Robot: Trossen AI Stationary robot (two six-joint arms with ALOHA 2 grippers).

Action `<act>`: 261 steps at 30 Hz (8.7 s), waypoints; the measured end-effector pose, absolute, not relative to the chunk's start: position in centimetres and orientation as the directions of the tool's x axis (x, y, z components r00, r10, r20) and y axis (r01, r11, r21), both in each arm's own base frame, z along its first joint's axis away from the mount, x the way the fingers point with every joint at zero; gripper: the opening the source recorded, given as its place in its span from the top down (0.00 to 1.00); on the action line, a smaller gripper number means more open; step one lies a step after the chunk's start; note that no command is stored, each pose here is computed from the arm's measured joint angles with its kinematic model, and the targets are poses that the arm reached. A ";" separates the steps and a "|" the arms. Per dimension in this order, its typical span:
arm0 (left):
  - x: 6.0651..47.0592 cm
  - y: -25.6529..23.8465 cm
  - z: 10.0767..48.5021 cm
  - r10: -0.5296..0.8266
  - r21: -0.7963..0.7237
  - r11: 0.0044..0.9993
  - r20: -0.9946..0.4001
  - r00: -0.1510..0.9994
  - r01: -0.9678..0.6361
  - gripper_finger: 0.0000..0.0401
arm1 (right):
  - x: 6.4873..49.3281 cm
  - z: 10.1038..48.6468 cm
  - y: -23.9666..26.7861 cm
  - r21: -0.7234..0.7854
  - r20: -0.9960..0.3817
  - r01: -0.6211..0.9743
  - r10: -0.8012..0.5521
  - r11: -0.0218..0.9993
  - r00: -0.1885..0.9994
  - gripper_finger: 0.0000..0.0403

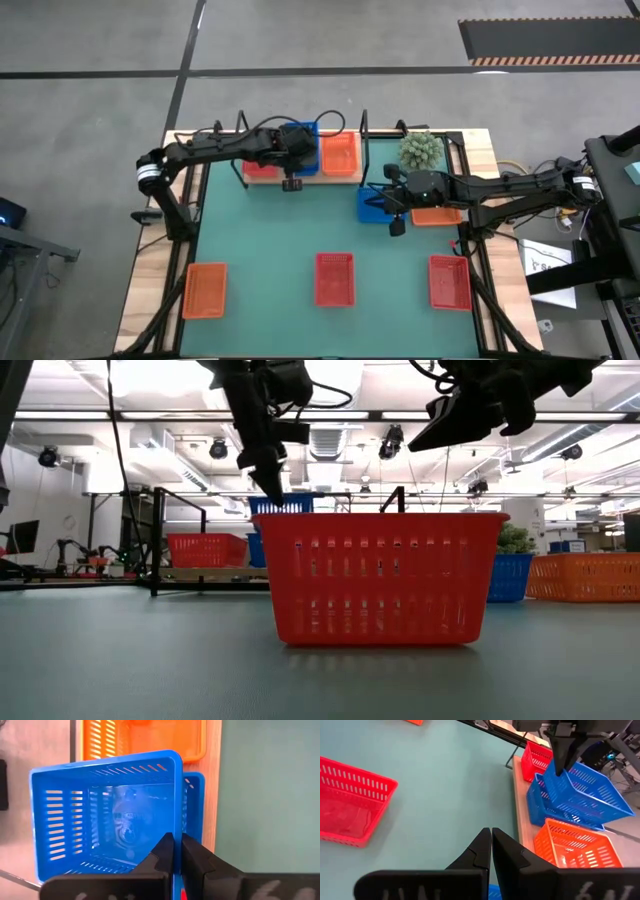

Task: Stack baskets on shelf by color
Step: Stack the bottom blue bin on top of the blue bin on the shelf, then stack the left red bin on top of the red bin on the shelf

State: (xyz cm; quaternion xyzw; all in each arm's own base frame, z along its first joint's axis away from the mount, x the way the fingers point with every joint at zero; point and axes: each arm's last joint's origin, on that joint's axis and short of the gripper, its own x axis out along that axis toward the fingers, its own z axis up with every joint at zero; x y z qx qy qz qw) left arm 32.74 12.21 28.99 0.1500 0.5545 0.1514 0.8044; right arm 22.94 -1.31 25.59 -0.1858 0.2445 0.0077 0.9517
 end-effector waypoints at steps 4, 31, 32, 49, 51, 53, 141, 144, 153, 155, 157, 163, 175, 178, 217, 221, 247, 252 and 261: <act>32.6 12.2 28.5 0.406 0.406 0.911 -0.853 0.328 -0.071 1.00 | 22.9 25.6 -1.3 -0.343 -0.471 -0.103 -0.076 0.934 0.879 0.98; 32.9 12.2 28.5 0.395 0.398 0.915 -0.845 0.361 -0.070 0.91 | 22.9 25.5 -1.3 -0.337 -0.475 -0.102 -0.076 0.936 0.876 0.98; 32.9 12.2 28.5 0.396 0.398 0.915 -0.844 0.363 -0.071 0.89 | 22.9 25.5 -1.3 -0.337 -0.475 -0.102 -0.076 0.936 0.876 0.98; 32.1 11.6 30.8 0.410 0.427 0.902 -0.805 0.429 -0.061 0.80 | 22.9 25.5 -1.3 -0.334 -0.478 -0.102 -0.075 0.937 0.875 0.98; 31.8 11.5 30.7 0.411 0.428 0.902 -0.803 0.432 -0.062 0.84 | 22.9 25.5 -1.3 -0.335 -0.479 -0.103 -0.075 0.936 0.875 0.98; 31.9 11.5 30.4 0.404 0.420 0.905 -0.803 0.439 -0.065 0.91 | 22.9 25.5 -1.3 -0.336 -0.479 -0.103 -0.075 0.936 0.875 0.98; 27.2 8.1 20.9 0.644 0.446 0.765 -0.565 0.516 -0.465 1.00 | 22.9 25.5 -1.3 -0.306 -0.478 -0.085 -0.076 0.948 0.875 0.98; 27.1 8.1 20.9 0.645 0.447 0.764 -0.564 0.516 -0.466 1.00 | 22.9 25.5 -1.3 -0.306 -0.478 -0.085 -0.075 0.948 0.875 0.98; 27.1 8.1 21.0 0.647 0.449 0.761 -0.563 0.514 -0.467 1.00 | 22.9 25.5 -1.3 -0.306 -0.478 -0.085 -0.075 0.948 0.875 0.98; 27.1 8.0 21.0 0.647 0.450 0.762 -0.565 0.512 -0.466 1.00 | 22.9 25.5 -1.3 -0.306 -0.478 -0.085 -0.075 0.948 0.875 0.98; 27.1 8.1 21.1 0.648 0.449 0.761 -0.563 0.513 -0.467 1.00 | 22.9 25.5 -1.3 -0.306 -0.478 -0.085 -0.075 0.948 0.875 0.98; 27.5 7.8 21.9 0.646 0.445 0.763 -0.546 0.533 -0.469 1.00 | 22.9 25.5 -1.3 -0.306 -0.478 -0.085 -0.075 0.948 0.875 0.98; 28.2 0.9 25.6 0.384 0.338 0.910 -0.475 0.792 -0.238 1.00 | 23.0 25.6 -1.3 -0.333 -0.461 -0.094 -0.075 0.938 0.884 0.98; 28.6 -1.9 26.1 0.302 0.332 0.931 -0.463 0.833 -0.153 1.00 | 23.2 25.9 -1.3 -0.356 -0.421 -0.099 -0.065 0.929 0.905 0.98; 37.1 -21.8 22.2 -0.153 0.003 0.971 -0.762 0.629 0.240 0.94 | 17.0 22.5 -0.9 -0.402 -0.062 -0.038 0.014 0.915 0.998 0.98; 37.9 -21.8 21.9 -0.152 0.000 0.972 -0.760 0.631 0.234 0.82 | 17.0 22.3 -0.6 -0.393 -0.080 -0.058 0.028 0.918 0.996 0.98; 40.5 -19.9 17.8 -0.092 0.002 0.990 -0.757 0.647 0.144 0.81 | 17.0 22.5 -0.1 -0.458 -0.067 -0.078 0.053 0.886 0.996 0.98; 40.5 -19.9 17.8 -0.094 0.002 0.989 -0.759 0.644 0.146 0.98 | 17.0 22.5 -0.2 -0.468 -0.067 -0.052 0.023 0.882 0.997 0.98; 38.8 -19.3 20.7 0.019 0.162 0.972 -0.771 0.637 0.168 1.00 | 17.0 22.5 -0.2 -0.485 -0.066 -0.052 0.023 0.873 0.998 0.98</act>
